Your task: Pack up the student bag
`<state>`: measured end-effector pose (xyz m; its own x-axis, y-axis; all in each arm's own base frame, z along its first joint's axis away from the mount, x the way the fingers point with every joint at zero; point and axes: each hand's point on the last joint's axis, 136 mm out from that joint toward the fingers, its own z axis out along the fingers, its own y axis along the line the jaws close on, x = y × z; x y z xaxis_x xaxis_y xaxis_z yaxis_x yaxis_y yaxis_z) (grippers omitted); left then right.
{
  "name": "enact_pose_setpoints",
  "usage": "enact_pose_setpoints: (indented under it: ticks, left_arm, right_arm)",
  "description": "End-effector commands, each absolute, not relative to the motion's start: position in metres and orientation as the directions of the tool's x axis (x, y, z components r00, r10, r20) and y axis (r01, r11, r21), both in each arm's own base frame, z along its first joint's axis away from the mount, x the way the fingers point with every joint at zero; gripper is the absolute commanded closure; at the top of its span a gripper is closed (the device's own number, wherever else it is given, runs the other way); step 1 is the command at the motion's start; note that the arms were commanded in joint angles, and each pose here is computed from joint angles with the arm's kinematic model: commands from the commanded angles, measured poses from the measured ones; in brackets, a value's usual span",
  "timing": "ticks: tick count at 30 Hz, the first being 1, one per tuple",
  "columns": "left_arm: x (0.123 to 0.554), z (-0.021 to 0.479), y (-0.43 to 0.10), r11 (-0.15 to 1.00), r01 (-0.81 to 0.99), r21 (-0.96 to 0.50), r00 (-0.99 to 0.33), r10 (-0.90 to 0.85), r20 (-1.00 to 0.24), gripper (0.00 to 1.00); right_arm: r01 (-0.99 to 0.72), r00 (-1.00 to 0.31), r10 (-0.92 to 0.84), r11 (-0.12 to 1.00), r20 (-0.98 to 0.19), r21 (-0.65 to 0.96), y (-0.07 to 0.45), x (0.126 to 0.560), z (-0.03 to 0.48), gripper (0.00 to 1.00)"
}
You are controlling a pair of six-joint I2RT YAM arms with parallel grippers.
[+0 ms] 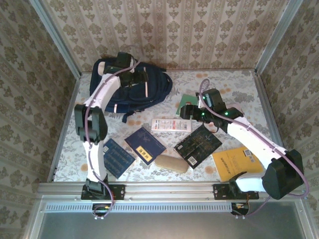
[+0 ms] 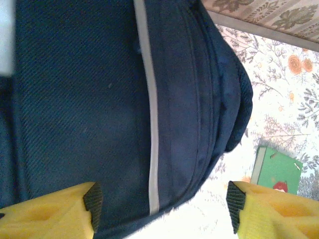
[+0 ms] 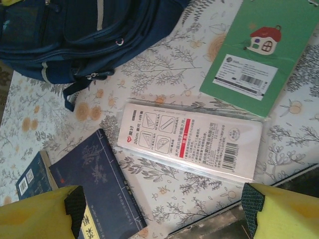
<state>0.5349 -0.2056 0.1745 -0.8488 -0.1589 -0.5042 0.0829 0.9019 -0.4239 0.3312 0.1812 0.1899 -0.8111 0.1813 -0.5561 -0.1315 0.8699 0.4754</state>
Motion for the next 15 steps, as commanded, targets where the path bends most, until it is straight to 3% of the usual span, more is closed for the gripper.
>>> enact_pose_setpoints:
  ticks: [1, 15]
  left_arm:
    - [0.547, 0.165, -0.217, 0.868, 0.146, -0.475, -0.873, -0.113, -0.475, 0.32]
    - [0.585, 0.124, -0.249, 0.755, 0.128, -0.643, -0.894, -0.193, -0.404, 0.43]
  right_arm:
    - [-0.129, -0.804, 0.21, 0.852, -0.556, 0.508, 0.18, 0.325, 0.195, 0.19]
    - [-0.124, -0.823, 0.199, 0.851, -0.532, 0.51, 0.181, 0.321, 0.185, 0.23]
